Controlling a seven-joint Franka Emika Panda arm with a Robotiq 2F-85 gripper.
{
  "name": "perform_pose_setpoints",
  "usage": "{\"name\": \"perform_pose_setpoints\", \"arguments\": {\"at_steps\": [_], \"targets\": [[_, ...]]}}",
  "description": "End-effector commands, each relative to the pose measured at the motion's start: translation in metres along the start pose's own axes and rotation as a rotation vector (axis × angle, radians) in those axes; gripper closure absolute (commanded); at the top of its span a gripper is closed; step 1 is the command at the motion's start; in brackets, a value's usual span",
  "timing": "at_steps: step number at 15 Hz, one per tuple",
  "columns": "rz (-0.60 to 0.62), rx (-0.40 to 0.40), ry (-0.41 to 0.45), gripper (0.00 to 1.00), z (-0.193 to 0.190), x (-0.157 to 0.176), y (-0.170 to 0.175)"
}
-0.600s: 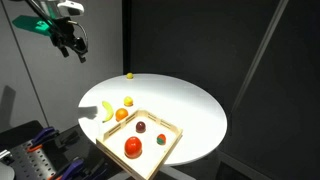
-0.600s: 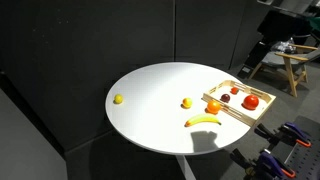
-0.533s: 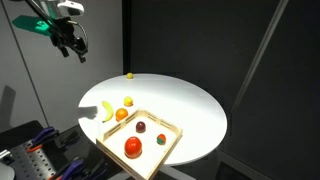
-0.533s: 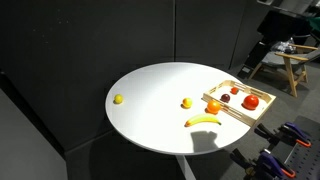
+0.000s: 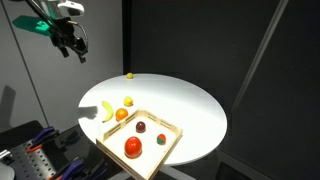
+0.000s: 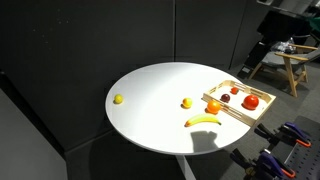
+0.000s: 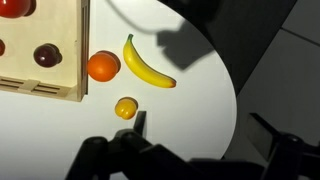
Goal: Remove the plum from the crate and put it on the table
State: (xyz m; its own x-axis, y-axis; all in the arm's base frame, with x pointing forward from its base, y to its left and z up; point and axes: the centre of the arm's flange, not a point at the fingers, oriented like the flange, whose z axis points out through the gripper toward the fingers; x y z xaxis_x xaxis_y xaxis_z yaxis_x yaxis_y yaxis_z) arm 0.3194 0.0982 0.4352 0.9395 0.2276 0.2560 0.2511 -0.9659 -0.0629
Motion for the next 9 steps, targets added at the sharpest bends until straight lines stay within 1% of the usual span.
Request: {"name": "perform_pose_setpoints", "arguments": {"at_steps": [1, 9], "targets": [[0.009, 0.0, -0.002, 0.0, -0.001, 0.007, -0.002], [0.077, -0.017, -0.043, 0.0, -0.002, 0.044, -0.005]]}}
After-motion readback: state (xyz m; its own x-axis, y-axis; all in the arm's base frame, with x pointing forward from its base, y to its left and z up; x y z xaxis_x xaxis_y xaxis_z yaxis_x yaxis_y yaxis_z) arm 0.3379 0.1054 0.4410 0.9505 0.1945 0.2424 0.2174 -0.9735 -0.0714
